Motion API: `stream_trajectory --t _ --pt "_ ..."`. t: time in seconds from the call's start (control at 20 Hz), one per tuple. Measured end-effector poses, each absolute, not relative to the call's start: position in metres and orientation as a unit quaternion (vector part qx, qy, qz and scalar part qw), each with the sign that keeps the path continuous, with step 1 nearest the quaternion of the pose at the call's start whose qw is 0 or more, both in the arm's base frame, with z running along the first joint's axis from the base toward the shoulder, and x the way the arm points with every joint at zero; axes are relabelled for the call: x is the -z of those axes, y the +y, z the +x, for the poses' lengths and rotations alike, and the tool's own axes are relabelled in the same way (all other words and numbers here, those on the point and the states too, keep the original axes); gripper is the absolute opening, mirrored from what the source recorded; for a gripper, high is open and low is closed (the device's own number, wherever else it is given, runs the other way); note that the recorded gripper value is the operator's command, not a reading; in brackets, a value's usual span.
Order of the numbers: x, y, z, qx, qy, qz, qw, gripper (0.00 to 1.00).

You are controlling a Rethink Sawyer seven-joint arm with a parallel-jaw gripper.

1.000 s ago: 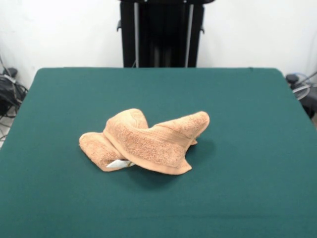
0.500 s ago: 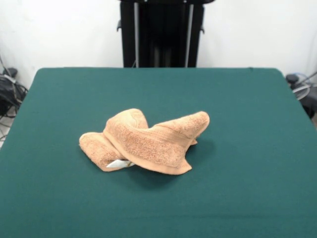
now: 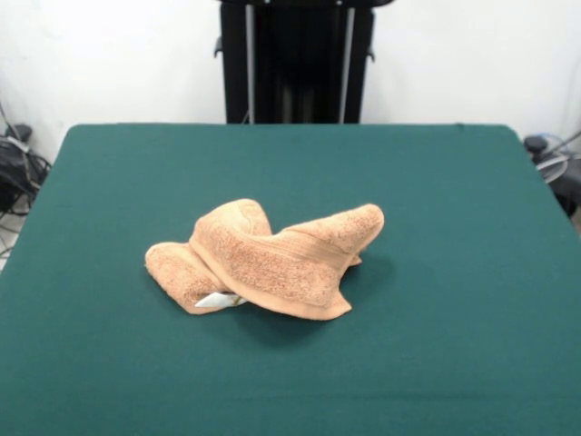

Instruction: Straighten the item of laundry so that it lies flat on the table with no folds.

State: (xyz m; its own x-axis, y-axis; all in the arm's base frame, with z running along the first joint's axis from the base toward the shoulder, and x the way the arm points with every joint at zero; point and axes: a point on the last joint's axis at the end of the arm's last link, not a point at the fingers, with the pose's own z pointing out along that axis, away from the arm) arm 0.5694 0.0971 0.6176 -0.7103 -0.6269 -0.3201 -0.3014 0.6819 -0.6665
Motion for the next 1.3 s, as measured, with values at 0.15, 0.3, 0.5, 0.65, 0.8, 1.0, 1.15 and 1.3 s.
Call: stream_trajectory --t 0.15,0.3,0.5,0.65,0.8,1.0,1.15,1.3 --pt "-0.612 0.102 0.565 0.282 0.882 -0.264 0.27 1.0" --pt "-0.604 0.105 0.56 0.273 0.886 -0.265 0.264 1.0" --pt "-0.591 0.111 0.551 0.254 0.895 -0.266 0.254 1.0" --pt "-0.581 0.118 0.542 0.234 0.902 -0.266 0.247 1.0" --pt "-0.573 0.124 0.535 0.216 0.908 -0.265 0.241 1.0" --pt "-0.558 0.132 0.527 0.188 0.918 -0.264 0.23 1.0" --pt "-0.55 0.132 0.523 0.178 0.921 -0.261 0.227 1.0" --pt "-0.538 0.131 0.519 0.166 0.925 -0.256 0.227 1.0"
